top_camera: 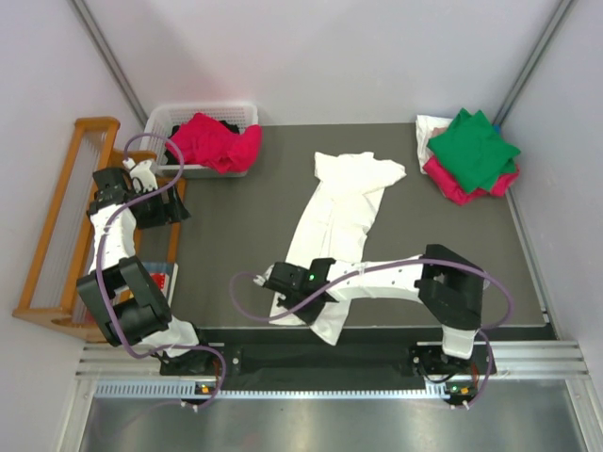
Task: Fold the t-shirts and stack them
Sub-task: Fold the tshirt
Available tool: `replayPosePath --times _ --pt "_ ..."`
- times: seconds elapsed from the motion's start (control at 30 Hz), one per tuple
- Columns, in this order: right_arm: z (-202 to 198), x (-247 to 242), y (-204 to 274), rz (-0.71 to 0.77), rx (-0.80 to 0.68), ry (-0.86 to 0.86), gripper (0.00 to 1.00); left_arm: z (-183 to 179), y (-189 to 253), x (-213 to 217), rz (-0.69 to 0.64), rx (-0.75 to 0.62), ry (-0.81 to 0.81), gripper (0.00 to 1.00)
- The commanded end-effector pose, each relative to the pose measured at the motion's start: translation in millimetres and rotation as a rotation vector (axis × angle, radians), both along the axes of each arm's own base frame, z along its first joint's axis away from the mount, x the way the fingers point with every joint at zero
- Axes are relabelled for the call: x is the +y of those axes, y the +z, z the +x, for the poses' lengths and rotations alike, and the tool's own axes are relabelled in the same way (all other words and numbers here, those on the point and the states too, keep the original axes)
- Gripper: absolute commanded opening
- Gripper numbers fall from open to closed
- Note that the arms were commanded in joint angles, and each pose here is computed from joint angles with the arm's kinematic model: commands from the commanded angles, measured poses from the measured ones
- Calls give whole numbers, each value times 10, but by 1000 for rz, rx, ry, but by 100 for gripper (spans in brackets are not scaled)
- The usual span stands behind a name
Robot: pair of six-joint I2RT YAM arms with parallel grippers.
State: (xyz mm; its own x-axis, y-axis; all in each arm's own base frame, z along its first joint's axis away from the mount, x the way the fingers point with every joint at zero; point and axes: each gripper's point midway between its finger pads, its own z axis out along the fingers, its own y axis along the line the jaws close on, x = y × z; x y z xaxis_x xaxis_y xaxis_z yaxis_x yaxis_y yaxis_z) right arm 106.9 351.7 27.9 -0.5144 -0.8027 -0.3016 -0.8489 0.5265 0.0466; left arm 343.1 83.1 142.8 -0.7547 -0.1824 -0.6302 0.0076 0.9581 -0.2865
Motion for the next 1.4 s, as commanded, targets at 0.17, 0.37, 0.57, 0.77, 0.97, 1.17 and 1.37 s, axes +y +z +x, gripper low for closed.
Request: replayPosePath --times 0.17,0.37,0.57,0.77,0.97,1.17,1.37 --pt "-646 143 710 110 61 105 0 30 203 -87 -28 -60 -41 87" --pt "-577 72 798 125 37 71 0 27 286 -83 -12 -77 -51 88" --pt "261 -91 943 172 -62 -124 0 20 294 -98 -15 -71 -61 88" --pt "1064 -259 1084 209 -141 -293 0 23 333 -108 -15 -76 -73 88" --pt "1509 -312 1156 212 -181 -343 0 18 316 -104 -10 -68 -80 88" --pt "1842 -493 1091 186 -191 -394 0 -1 274 -97 -2 -57 -87 88" --pt "2028 -709 868 150 -165 -454 0 -15 256 -105 -1 -51 -98 88"
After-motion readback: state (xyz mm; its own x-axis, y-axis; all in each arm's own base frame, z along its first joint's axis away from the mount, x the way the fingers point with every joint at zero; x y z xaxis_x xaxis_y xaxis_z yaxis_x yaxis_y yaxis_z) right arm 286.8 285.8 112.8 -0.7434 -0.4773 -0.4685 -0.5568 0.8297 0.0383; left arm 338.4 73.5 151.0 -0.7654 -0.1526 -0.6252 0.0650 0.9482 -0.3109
